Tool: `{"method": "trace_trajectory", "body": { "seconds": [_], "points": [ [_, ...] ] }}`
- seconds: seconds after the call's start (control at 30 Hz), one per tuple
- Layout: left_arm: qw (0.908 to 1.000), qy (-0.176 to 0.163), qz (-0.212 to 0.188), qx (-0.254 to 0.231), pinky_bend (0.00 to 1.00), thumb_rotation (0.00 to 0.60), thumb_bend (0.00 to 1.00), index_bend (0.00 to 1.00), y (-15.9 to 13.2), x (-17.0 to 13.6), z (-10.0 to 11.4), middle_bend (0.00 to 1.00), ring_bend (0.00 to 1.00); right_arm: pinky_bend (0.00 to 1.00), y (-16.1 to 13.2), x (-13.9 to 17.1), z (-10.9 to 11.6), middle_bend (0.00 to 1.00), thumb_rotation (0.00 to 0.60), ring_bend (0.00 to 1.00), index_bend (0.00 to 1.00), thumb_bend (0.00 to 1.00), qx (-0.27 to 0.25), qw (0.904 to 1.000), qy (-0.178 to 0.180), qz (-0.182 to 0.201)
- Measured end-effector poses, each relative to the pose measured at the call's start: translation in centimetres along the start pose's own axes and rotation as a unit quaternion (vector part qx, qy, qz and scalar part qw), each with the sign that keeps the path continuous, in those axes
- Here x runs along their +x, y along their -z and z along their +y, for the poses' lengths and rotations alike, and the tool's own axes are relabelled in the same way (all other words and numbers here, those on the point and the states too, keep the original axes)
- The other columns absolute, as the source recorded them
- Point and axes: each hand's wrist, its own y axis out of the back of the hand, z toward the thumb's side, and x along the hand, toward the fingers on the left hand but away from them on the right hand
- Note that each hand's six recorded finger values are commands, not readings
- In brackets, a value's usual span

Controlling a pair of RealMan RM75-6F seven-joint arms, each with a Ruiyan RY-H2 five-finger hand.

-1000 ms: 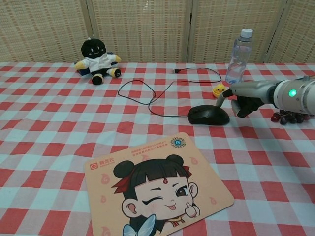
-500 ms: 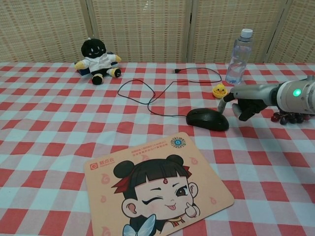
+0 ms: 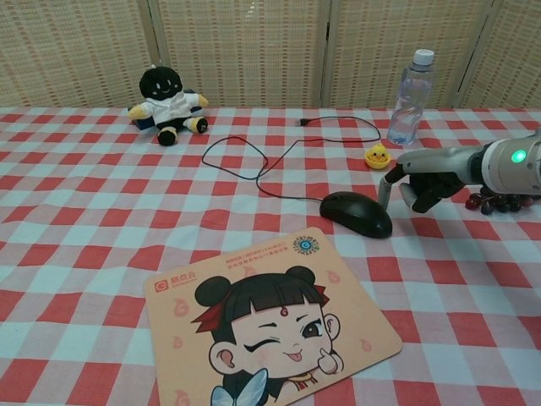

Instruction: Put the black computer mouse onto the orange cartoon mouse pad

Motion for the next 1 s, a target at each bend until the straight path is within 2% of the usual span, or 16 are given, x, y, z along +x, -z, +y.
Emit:
{"method": "trace_trajectory", "body": {
  "seconds": [0.27,0.57,0.8,1.0],
  "points": [
    [1.0,0.001,0.0,0.0,0.55,0.6,0.17,0.6,0.0,0.0,0.0,0.48,0.38,1.0,-0.8,0.7,0.5,1.0,0.6,1.0,0.38,1.0,-0.028,0.9993,-0.013,0.022],
    [1.0,0.002,-0.001,-0.002,0.55,0.6,0.17,0.6,0.0,0.0,0.0,0.48,0.38,1.0,-3.7,2.3,3.4,1.0,0.6,1.0,0.39,1.0,-0.027,0.9966,0.018,0.076],
    [1.0,0.001,0.0,-0.005,0.55,0.6,0.17,0.6,0.1,0.0,0.0,0.48,0.38,1.0,-5.7,2.2,4.5,1.0,0.6,1.0,0.39,1.0,0.007,0.9949,0.033,0.095],
    [1.0,0.002,0.0,-0.007,0.55,0.6,0.17,0.6,0.2,0.1,0.0,0.48,0.38,1.0,-7.1,1.1,4.2,1.0,0.6,1.0,0.38,1.0,0.051,0.994,0.036,0.09]
  ]
}}
